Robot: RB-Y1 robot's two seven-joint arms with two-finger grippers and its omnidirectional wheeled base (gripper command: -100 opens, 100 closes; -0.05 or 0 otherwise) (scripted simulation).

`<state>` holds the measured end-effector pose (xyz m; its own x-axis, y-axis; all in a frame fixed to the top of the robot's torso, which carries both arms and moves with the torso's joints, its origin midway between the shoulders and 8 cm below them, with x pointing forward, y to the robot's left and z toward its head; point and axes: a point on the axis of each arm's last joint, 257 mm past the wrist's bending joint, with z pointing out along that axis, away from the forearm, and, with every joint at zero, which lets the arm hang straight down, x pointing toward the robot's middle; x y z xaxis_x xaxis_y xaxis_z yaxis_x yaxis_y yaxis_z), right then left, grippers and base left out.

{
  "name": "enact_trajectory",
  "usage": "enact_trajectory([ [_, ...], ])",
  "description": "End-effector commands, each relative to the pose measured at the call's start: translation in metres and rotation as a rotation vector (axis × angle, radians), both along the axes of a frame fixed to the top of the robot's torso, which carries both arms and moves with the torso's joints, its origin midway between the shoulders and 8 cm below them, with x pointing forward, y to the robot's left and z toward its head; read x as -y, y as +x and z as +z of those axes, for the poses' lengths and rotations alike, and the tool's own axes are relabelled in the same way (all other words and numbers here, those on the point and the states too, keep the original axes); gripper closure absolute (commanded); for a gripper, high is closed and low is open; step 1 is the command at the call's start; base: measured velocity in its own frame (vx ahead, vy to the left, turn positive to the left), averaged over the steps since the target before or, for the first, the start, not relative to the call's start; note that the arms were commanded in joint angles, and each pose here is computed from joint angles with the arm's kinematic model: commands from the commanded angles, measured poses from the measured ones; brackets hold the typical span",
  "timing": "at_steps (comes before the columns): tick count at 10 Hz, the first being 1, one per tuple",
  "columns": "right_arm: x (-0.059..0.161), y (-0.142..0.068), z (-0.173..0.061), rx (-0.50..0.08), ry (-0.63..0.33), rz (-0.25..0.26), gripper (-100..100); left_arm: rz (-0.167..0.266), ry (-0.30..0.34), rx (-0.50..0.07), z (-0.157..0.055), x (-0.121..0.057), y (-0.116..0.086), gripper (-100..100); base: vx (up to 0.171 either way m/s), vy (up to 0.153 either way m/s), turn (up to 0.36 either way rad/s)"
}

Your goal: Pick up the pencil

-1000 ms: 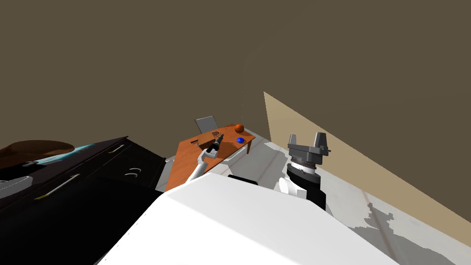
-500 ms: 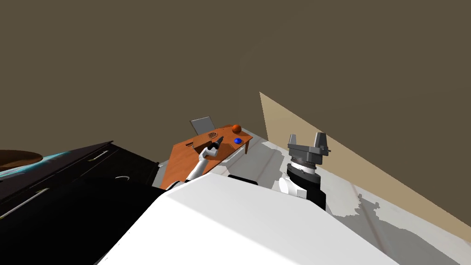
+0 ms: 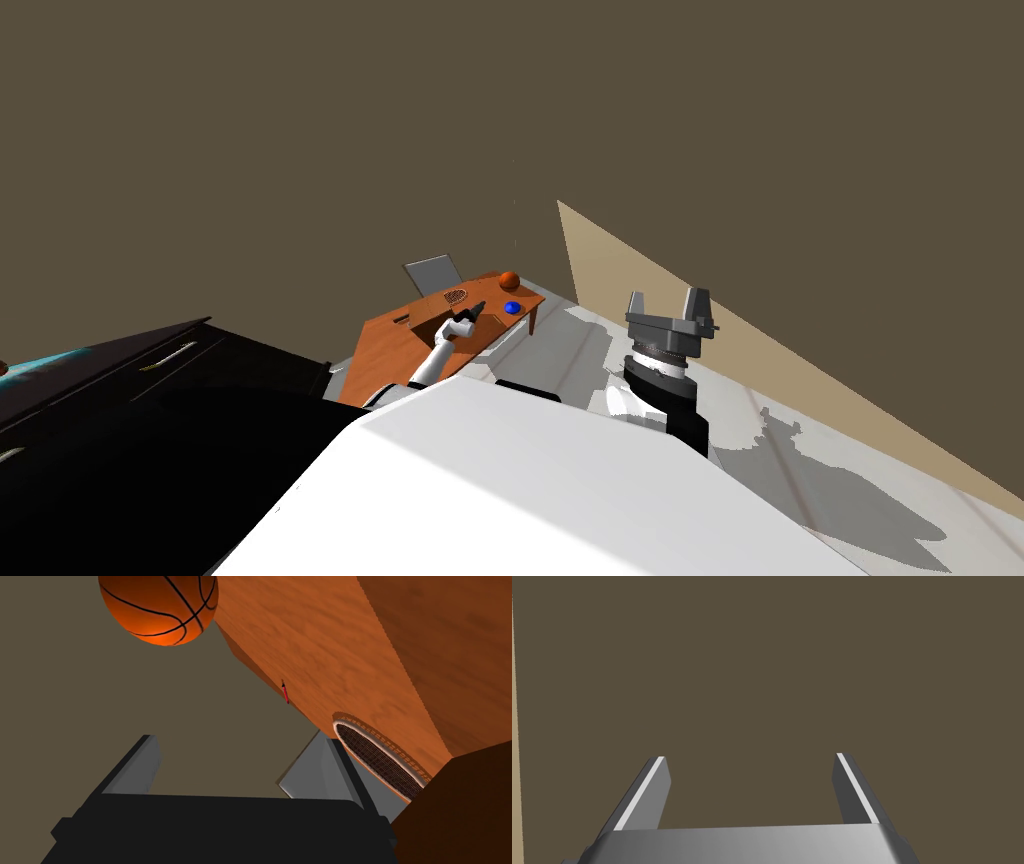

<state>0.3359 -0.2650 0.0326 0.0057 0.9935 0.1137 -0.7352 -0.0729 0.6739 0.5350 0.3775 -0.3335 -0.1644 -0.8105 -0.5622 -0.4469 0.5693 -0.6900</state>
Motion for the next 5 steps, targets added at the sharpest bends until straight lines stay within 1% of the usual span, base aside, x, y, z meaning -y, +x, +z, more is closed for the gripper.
enact_trajectory([
  [1, 0.0, 0.0, 0.0, 0.0, 0.0, 0.0, 0, 0.006, 0.0, -0.025, -0.01, -0.004, -0.002, -100, 0.017, -0.004, 0.001],
  [2, 0.0, 0.0, 0.0, 0.0, 0.0, 0.0, 0, 0.009, 0.005, -0.079, -0.02, -0.009, 0.0, -100, 0.038, -0.018, -0.135],
  [3, 0.0, 0.0, 0.0, 0.0, 0.0, 0.0, 0, 0.016, 0.003, -0.101, -0.03, -0.012, -0.004, -100, 0.044, -0.014, -0.08],
  [4, 0.0, 0.0, 0.0, 0.0, 0.0, 0.0, 0, 0.016, 0.005, -0.146, -0.036, -0.015, -0.002, -100, 0.053, -0.017, -0.143],
  [5, 0.0, 0.0, 0.0, 0.0, 0.0, 0.0, 0, 0.026, 0.003, -0.176, -0.049, -0.019, -0.009, -100, 0.051, -0.012, -0.059],
])
